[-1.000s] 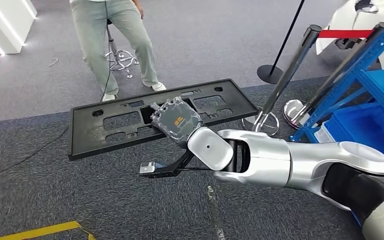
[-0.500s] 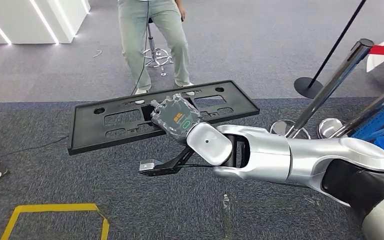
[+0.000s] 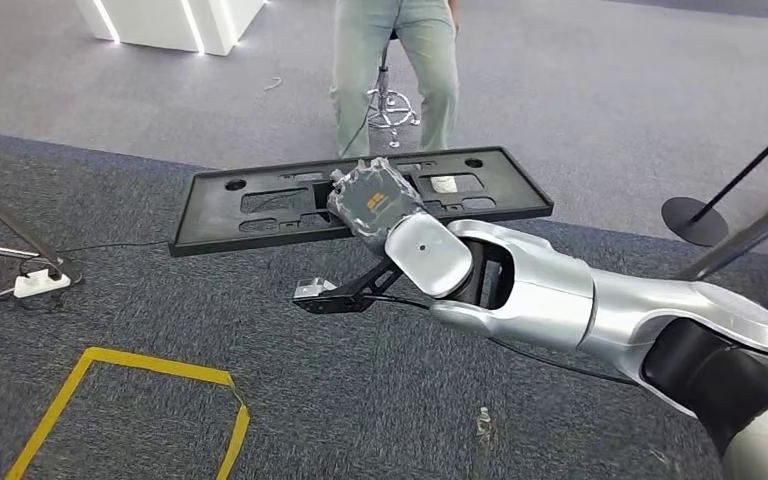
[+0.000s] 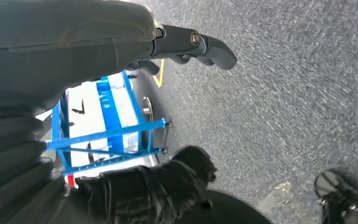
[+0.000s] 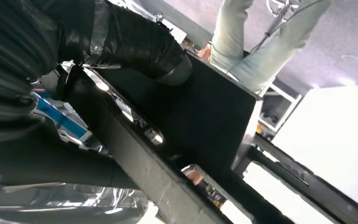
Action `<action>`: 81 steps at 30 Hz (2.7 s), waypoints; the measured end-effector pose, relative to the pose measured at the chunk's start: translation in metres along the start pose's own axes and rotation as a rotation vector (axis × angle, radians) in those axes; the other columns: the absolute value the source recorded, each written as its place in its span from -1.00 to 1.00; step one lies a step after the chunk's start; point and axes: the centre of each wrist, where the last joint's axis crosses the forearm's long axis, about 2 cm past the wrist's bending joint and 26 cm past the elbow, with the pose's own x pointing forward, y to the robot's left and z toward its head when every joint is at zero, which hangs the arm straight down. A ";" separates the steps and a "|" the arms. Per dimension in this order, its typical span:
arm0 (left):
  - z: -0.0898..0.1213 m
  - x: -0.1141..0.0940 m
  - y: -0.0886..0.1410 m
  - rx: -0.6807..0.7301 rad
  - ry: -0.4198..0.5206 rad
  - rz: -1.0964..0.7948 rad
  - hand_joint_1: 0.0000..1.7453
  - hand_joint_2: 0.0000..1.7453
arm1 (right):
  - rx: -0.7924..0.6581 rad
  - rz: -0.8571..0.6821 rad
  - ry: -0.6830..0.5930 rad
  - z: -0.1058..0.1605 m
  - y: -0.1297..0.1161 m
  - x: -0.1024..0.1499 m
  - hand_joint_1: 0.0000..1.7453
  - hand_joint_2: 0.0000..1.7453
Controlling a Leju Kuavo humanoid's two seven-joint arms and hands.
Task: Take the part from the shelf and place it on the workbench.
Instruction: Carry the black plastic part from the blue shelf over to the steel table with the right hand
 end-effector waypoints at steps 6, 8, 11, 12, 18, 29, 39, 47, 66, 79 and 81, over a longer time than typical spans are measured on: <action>0.000 0.001 0.000 -0.008 0.005 0.000 -1.00 1.00 | 0.065 0.025 0.078 -0.004 0.002 -0.018 1.00 1.00; 0.000 0.001 0.000 -0.008 0.009 0.000 -1.00 1.00 | 0.066 0.014 0.106 -0.006 0.000 -0.025 1.00 1.00; 0.000 -0.002 0.001 -0.005 0.017 0.000 -1.00 1.00 | 0.071 0.000 0.130 -0.007 -0.002 -0.031 1.00 1.00; -0.001 -0.003 0.001 -0.004 0.019 -0.001 -1.00 1.00 | 0.074 0.002 0.139 -0.007 -0.002 -0.033 1.00 1.00; -0.001 -0.002 0.001 -0.001 0.015 0.001 -1.00 1.00 | 0.109 0.015 0.193 -0.006 0.000 -0.045 1.00 1.00; -0.001 -0.004 0.003 0.010 0.013 0.003 -1.00 1.00 | 0.174 0.049 0.360 0.010 0.007 -0.085 1.00 1.00; -0.001 0.000 0.004 0.014 0.025 0.005 -1.00 1.00 | 0.172 0.011 0.409 0.022 0.011 -0.106 1.00 1.00; -0.001 0.000 0.003 0.014 0.014 0.005 -1.00 1.00 | 0.154 -0.013 0.391 0.021 0.008 -0.105 1.00 1.00; -0.001 0.002 0.004 0.024 0.022 0.007 -1.00 1.00 | 0.145 -0.035 0.340 0.018 0.007 -0.096 1.00 1.00; -0.001 0.000 0.004 0.015 0.026 0.005 -1.00 1.00 | 0.147 -0.055 0.324 0.017 0.014 -0.090 1.00 1.00; -0.001 0.000 0.004 0.014 0.028 0.004 -1.00 1.00 | 0.145 -0.064 0.320 0.017 0.015 -0.089 1.00 1.00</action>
